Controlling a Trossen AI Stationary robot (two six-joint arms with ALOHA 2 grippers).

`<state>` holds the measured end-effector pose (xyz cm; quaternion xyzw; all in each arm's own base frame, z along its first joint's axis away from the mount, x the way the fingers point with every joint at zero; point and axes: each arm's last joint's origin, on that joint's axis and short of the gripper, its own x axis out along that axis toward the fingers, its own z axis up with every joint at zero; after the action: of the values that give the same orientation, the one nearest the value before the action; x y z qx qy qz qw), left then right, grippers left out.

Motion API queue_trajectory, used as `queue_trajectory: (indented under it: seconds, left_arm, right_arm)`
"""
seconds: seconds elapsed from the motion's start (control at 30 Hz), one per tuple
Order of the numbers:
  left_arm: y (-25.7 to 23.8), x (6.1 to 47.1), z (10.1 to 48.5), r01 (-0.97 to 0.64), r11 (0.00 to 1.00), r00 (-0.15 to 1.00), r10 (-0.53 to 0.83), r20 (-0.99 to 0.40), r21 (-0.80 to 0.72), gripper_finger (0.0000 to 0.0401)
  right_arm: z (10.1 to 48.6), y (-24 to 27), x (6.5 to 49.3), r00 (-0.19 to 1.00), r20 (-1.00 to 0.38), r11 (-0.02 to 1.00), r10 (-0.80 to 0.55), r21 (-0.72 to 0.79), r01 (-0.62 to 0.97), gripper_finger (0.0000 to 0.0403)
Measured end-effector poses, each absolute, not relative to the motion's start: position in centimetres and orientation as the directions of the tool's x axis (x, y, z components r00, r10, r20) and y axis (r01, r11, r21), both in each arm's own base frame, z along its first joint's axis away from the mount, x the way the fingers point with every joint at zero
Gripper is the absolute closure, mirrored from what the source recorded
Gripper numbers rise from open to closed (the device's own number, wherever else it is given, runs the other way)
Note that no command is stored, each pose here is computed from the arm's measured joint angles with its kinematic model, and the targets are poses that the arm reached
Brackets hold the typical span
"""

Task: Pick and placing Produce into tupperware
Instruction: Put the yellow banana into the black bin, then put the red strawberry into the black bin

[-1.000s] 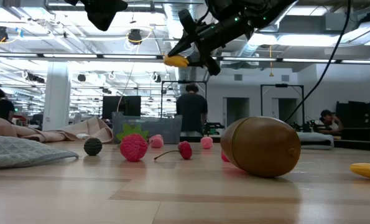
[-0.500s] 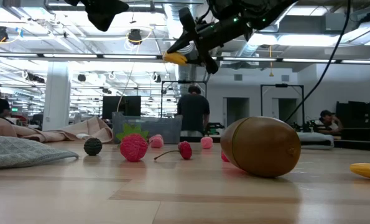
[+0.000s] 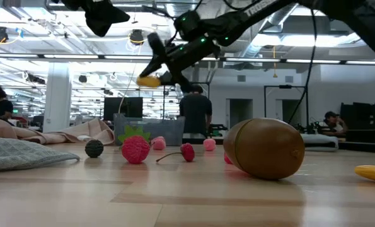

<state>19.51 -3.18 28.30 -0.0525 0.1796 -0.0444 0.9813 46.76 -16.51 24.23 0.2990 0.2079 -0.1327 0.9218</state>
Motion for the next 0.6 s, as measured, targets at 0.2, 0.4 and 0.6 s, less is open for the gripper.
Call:
queue_trajectory:
  seconds: [0.2, 0.4, 0.6]
  left_arm:
    - [-3.2, 19.5, 28.3, 0.06, 0.989, 0.931, -0.105, -0.35, -0.135, 0.0156]
    - [-3.1, 19.5, 28.3, 0.047, 0.99, 0.933, -0.092, -0.348, -0.135, 0.0156]
    - [-3.1, 19.5, 28.4, 0.023, 0.992, 0.937, -0.065, -0.342, -0.127, 0.0156]
  right_arm:
    - [23.1, -17.7, 47.7, 0.851, -0.509, 0.782, -0.127, 0.476, 0.402, 0.02]
    - [23.1, -18.4, 47.5, 0.846, -0.515, 0.792, -0.14, 0.454, 0.408, 0.022]
    - [24.8, -18.1, 46.8, 0.857, -0.506, 0.839, -0.097, 0.422, 0.344, 0.0234]
